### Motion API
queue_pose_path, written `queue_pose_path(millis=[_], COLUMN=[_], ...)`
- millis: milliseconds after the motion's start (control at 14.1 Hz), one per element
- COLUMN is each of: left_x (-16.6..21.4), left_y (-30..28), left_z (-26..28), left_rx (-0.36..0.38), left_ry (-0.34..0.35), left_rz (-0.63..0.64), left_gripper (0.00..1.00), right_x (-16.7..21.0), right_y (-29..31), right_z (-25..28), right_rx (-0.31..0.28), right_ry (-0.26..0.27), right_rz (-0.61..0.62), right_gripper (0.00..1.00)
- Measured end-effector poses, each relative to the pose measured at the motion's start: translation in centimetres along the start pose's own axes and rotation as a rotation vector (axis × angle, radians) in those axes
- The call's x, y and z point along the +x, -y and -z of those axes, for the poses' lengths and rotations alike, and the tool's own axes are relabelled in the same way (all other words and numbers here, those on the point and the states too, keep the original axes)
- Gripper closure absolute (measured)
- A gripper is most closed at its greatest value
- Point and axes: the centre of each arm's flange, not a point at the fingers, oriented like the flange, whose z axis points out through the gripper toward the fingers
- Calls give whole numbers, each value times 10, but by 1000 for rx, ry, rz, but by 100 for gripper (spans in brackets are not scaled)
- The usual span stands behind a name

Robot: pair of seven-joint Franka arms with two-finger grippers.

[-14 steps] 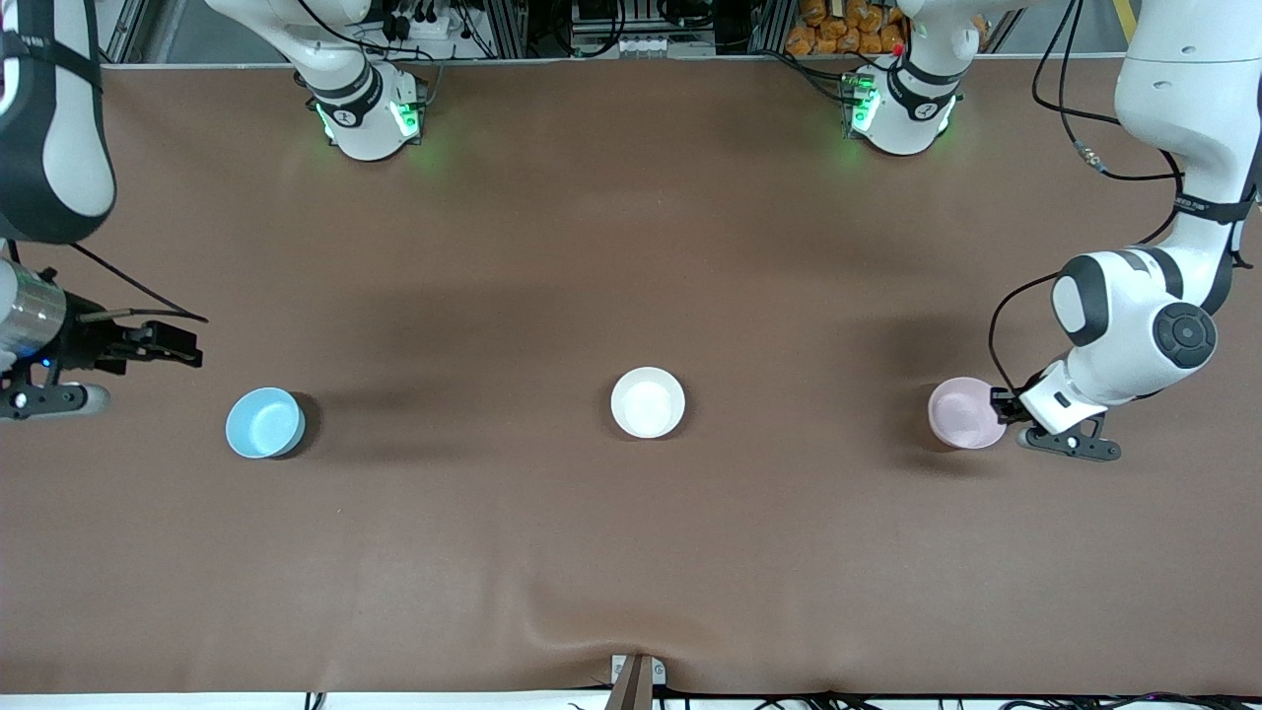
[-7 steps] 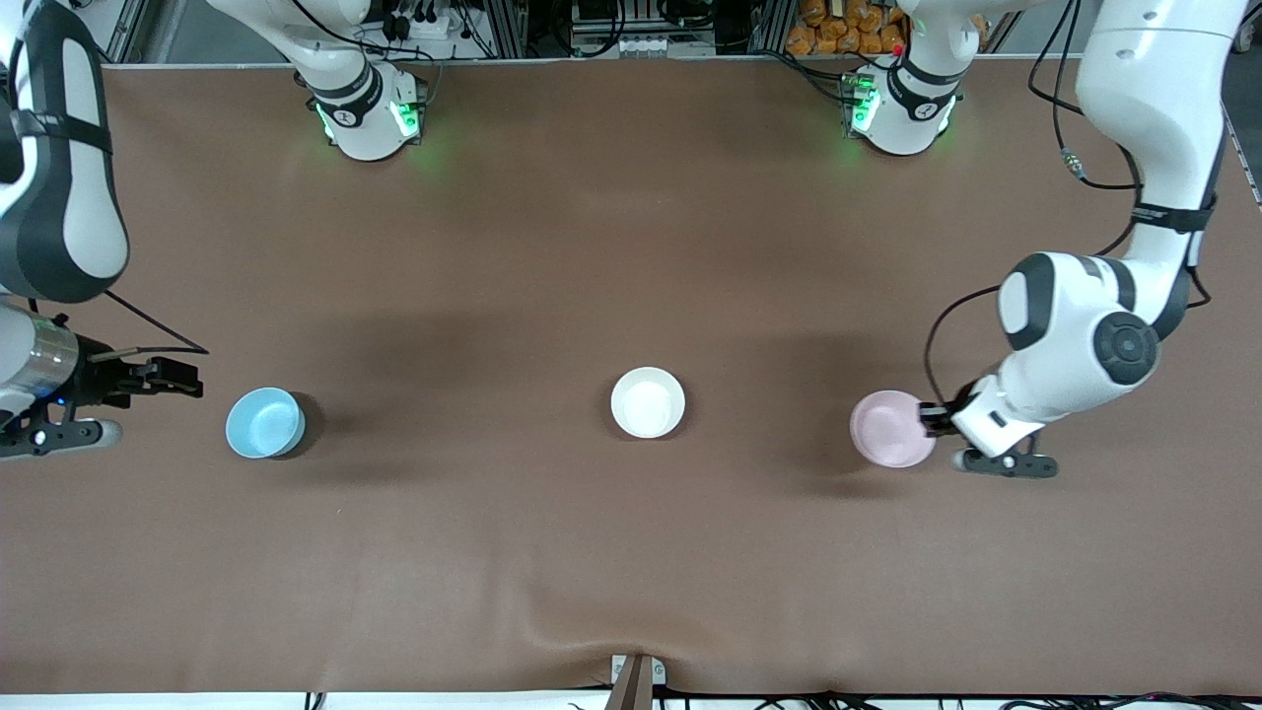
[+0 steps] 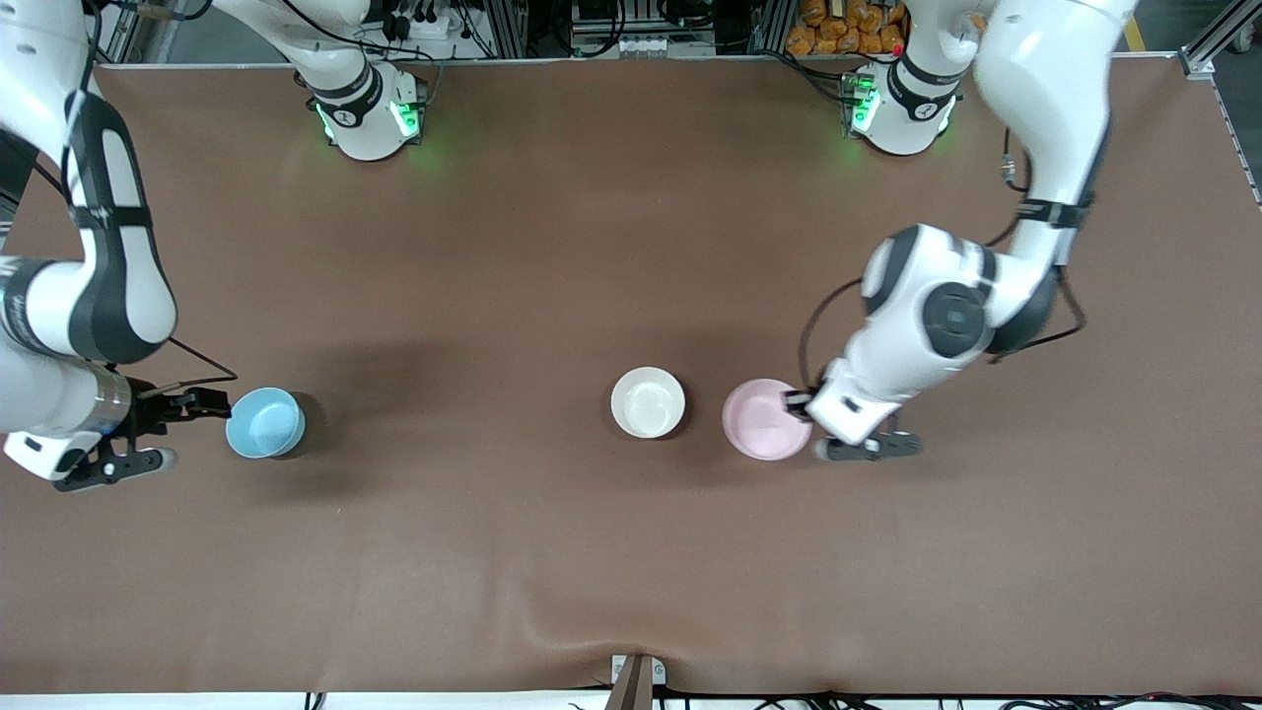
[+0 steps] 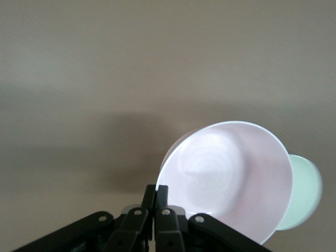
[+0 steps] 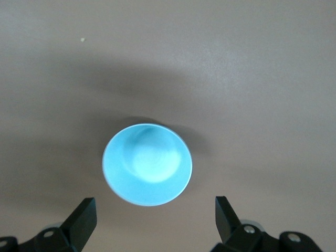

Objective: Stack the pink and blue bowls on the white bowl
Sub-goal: 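Carry the pink bowl onto the white bowl with the left gripper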

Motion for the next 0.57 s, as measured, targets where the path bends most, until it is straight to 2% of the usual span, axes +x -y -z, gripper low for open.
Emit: queue_pose_path(millis=[284, 427, 569], left_x=[-26, -28, -30], left_y=[-78, -95, -104], left_z=[-36, -48, -53], left_rx=[-32, -48, -57], left_ry=[33, 37, 33], left_rz=[70, 63, 54], left_gripper=[98, 98, 98], right_x=[-24, -33, -36], right_y=[-20, -18, -13], right_z=[-58, -80, -88], right_rx=[-33, -50, -53], right_ry=[-92, -135, -148], right_rz=[12, 13, 12], right_gripper=[0, 0, 0])
